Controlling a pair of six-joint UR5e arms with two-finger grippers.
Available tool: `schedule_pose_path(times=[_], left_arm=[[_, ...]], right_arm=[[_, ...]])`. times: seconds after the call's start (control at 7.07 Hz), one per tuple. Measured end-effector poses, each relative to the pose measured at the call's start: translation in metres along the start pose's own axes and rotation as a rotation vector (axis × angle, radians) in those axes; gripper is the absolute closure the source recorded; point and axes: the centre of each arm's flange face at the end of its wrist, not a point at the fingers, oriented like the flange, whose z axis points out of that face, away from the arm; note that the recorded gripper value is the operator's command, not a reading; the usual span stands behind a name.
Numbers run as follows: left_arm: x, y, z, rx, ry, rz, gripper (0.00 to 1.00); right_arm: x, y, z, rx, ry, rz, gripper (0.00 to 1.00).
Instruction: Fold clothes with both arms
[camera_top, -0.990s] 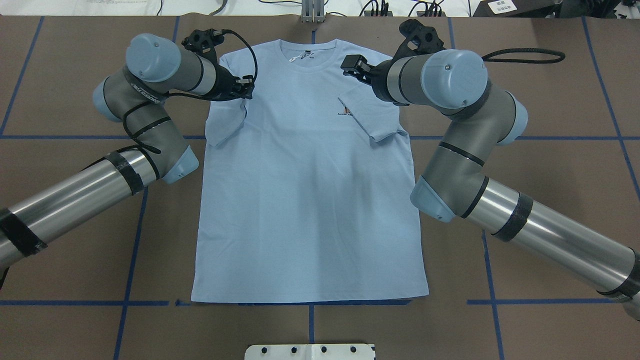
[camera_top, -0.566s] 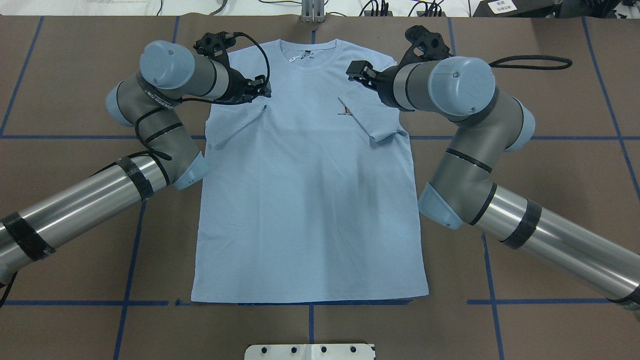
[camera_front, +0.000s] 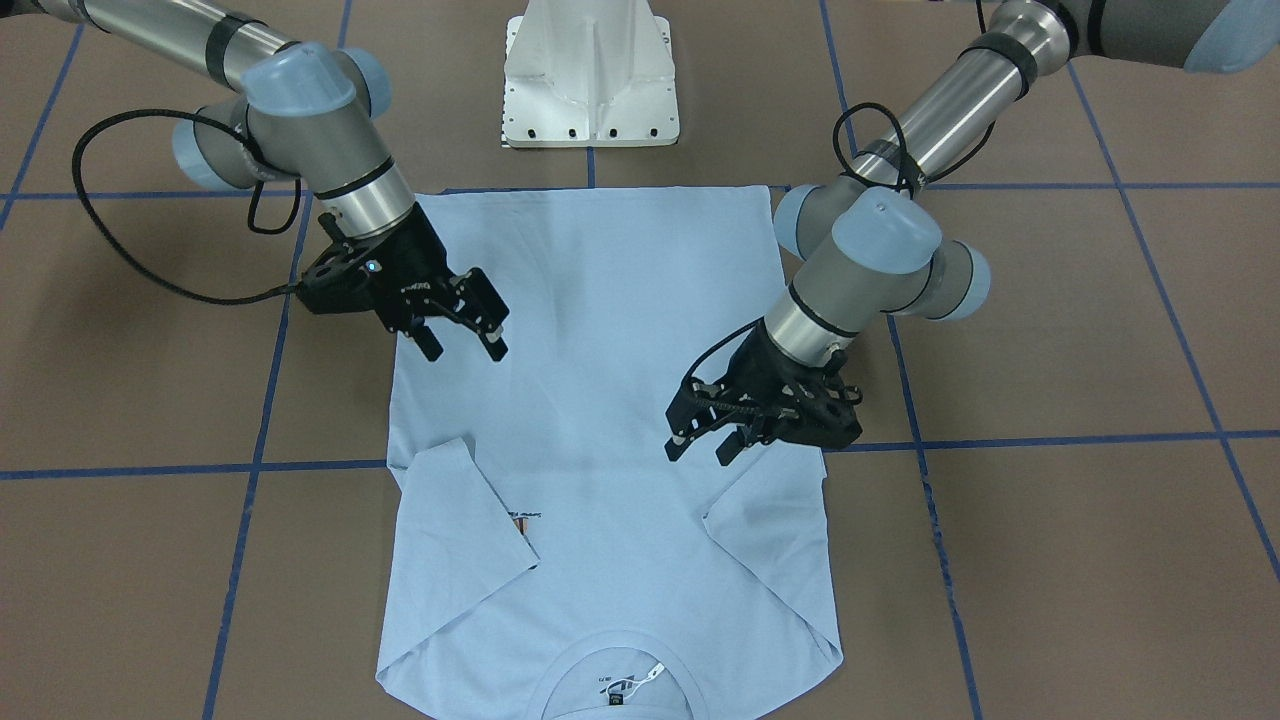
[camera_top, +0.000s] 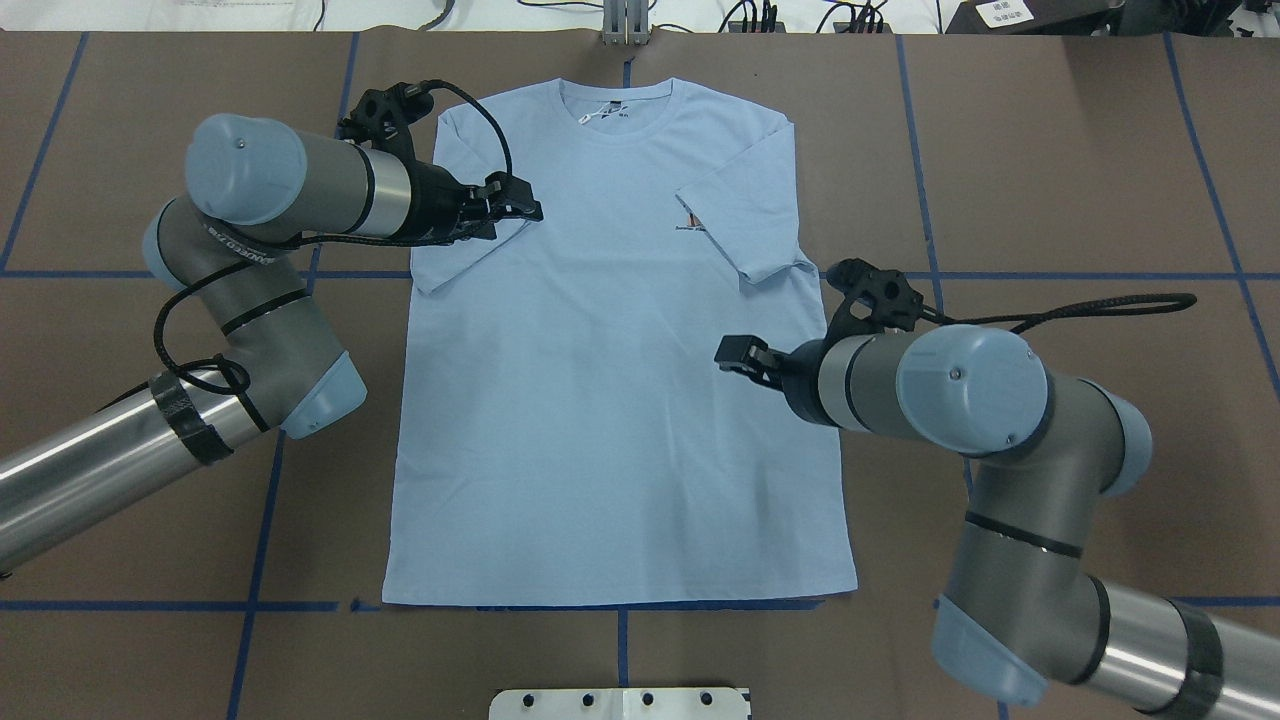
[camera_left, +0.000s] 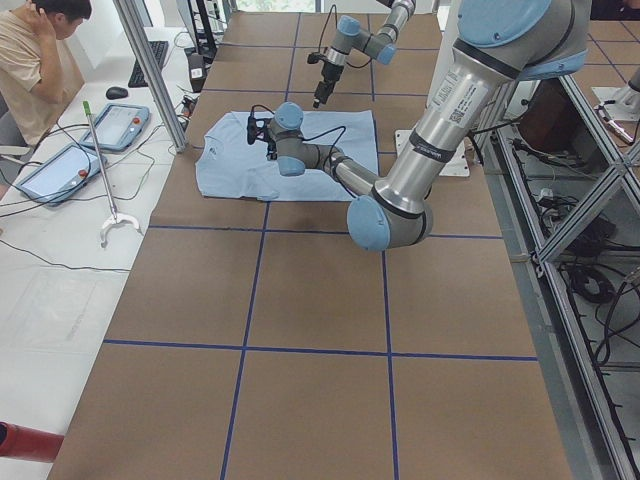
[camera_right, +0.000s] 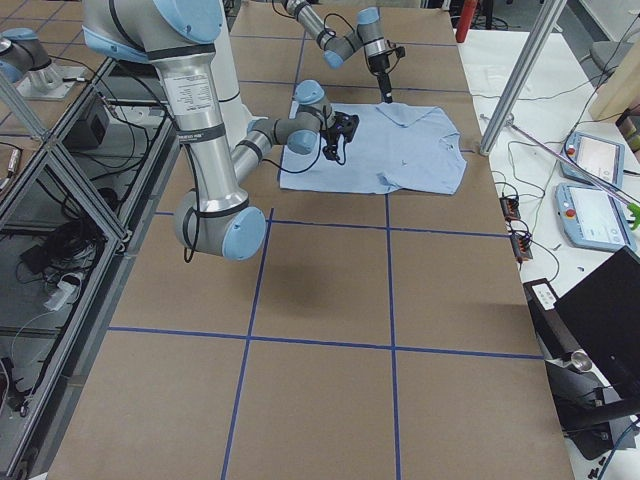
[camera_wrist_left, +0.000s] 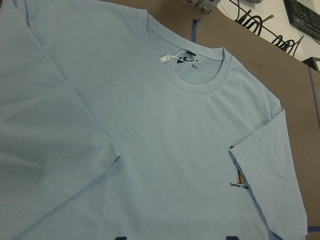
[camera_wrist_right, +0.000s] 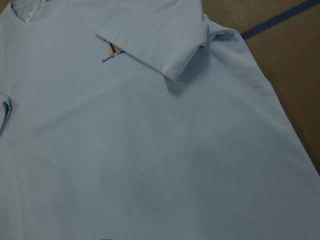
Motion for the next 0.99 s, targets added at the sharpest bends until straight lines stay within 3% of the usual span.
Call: schedule_pose_path(times=[0.42, 0.71, 0.99], left_arm=[[0.002, 0.003, -0.009, 0.002, 0.014, 0.001, 0.27], [-0.001, 0.003, -0.009, 0.002, 0.011, 0.001, 0.27], [-0.005, 0.004, -0.009, 0.001, 0.006, 0.0, 0.27]], right_arm=[[0.067, 0.082, -0.01, -0.015, 0.144, 0.08, 0.07], [0.107, 0.131, -0.004, 0.007, 0.198, 0.114, 0.11], [0.124, 0.144, 0.004, 0.035, 0.221, 0.122, 0.17]])
